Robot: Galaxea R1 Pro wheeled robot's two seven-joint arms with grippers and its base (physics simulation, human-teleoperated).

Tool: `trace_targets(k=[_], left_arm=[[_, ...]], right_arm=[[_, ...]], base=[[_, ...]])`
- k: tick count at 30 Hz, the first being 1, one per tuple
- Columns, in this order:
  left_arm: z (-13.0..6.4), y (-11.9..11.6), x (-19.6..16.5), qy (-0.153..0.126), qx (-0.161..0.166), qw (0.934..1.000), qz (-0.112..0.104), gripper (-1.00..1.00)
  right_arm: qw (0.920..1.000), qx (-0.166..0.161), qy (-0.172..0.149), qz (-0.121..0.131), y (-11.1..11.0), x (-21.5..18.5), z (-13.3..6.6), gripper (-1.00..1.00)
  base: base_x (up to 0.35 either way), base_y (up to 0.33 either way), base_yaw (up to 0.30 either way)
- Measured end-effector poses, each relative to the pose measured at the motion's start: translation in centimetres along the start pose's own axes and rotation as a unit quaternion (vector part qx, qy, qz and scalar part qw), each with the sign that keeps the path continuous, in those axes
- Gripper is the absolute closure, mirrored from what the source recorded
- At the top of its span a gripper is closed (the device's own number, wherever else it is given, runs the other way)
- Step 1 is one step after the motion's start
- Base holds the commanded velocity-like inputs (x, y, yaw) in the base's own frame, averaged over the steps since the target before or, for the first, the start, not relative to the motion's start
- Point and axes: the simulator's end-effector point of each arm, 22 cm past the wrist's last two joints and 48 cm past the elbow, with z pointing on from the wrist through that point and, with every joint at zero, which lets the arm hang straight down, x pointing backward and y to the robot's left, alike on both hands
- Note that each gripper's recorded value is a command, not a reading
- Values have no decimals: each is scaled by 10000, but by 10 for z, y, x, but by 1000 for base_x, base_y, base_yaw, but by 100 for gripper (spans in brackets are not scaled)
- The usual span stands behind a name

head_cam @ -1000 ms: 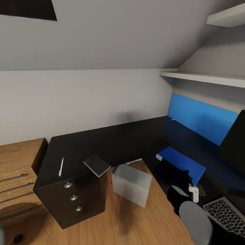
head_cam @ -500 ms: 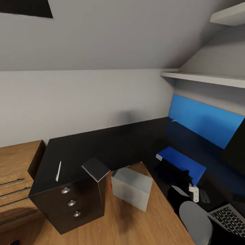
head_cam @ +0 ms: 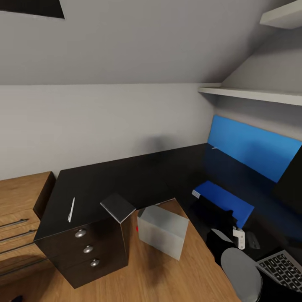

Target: In the bedroom, organize the workspace by keeping the computer under the desk, ensuring the monitor is on the desk, placing the keyboard on the desk next to the monitor, placing the mouse on the desk next to the keyboard, moving the folder from the swivel chair onto the desk next to the mouse, stacking the notebook on top of the folder with the pen on top of the notebook, and positioning the swivel chair next to the desk.

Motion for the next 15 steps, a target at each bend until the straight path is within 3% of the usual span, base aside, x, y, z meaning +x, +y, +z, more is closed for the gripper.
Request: trace_targets(k=[6,10,15], left_arm=[[8,0,5,-2,3,10000,0,-100],[14,0,8,-4,4,10000,-1,-100],[18,1,11,-27,20,10000,-9,-100]], right_arm=[[10000,11,26,10,-9,5,3,100],[9995,-36,300,58,-11,19,5,100],[9990,-165,401,72,-8,22,6,100]], base=[[0,0,0],[0,0,0],[0,0,0]])
